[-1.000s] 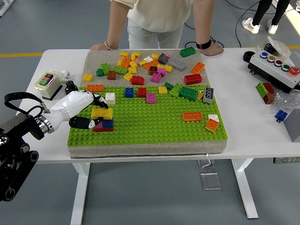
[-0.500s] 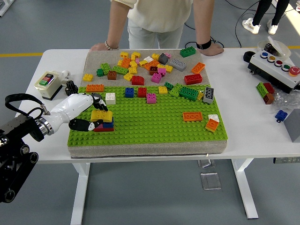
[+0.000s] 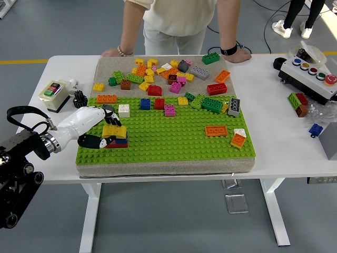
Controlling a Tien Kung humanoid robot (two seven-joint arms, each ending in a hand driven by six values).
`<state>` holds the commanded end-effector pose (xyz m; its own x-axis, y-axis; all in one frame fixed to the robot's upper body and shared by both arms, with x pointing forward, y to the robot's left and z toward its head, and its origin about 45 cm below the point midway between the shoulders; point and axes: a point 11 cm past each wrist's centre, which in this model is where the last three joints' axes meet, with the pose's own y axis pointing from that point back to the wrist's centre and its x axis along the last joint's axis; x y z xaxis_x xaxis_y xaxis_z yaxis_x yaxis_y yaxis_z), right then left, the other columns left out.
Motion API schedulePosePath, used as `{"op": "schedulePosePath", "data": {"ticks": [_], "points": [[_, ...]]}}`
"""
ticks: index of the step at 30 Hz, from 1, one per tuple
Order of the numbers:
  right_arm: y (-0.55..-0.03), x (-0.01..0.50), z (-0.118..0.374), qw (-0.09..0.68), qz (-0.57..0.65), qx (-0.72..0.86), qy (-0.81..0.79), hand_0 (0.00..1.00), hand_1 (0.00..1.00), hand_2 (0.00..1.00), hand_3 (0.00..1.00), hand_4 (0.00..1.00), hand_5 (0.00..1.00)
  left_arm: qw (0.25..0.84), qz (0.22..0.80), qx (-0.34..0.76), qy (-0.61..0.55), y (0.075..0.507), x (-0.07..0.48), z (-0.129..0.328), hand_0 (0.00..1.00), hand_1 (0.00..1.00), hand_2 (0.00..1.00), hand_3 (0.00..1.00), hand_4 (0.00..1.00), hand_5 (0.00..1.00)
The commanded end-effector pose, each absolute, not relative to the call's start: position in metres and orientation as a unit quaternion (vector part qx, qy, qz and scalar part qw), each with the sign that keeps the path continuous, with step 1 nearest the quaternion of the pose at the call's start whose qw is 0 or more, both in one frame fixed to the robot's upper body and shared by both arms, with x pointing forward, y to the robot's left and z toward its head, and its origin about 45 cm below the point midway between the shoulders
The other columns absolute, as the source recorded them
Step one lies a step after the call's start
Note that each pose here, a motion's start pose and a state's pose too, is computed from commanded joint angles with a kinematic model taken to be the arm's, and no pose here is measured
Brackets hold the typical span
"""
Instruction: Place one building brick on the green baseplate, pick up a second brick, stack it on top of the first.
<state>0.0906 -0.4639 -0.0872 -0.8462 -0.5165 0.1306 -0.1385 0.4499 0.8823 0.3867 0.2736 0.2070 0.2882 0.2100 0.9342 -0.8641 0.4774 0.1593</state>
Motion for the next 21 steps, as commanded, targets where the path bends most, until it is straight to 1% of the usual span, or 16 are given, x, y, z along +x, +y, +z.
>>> {"op": "schedulePosePath", "data": {"ticks": [12,21], "points": [[-0.4634,0.0911,-0.0873,0.196,-0.486,0.198,-0.828,0.742,0.660,0.711,0.600,0.920,0.499,0.722,0.375,0.354,-0.462,0.2769,0.3883,0.2045,0.768,0.617,0.565,0.537,0.572,0.002],[-0.4628,0.0909,-0.0876,0.197,-0.485,0.198,-0.829,0.742,0.660,0.711,0.600,0.920,0.498,0.724,0.373,0.355,-0.460,0.2772,0.3879,0.2034,0.775,0.624,0.573,0.547,0.600,0.002]]}}
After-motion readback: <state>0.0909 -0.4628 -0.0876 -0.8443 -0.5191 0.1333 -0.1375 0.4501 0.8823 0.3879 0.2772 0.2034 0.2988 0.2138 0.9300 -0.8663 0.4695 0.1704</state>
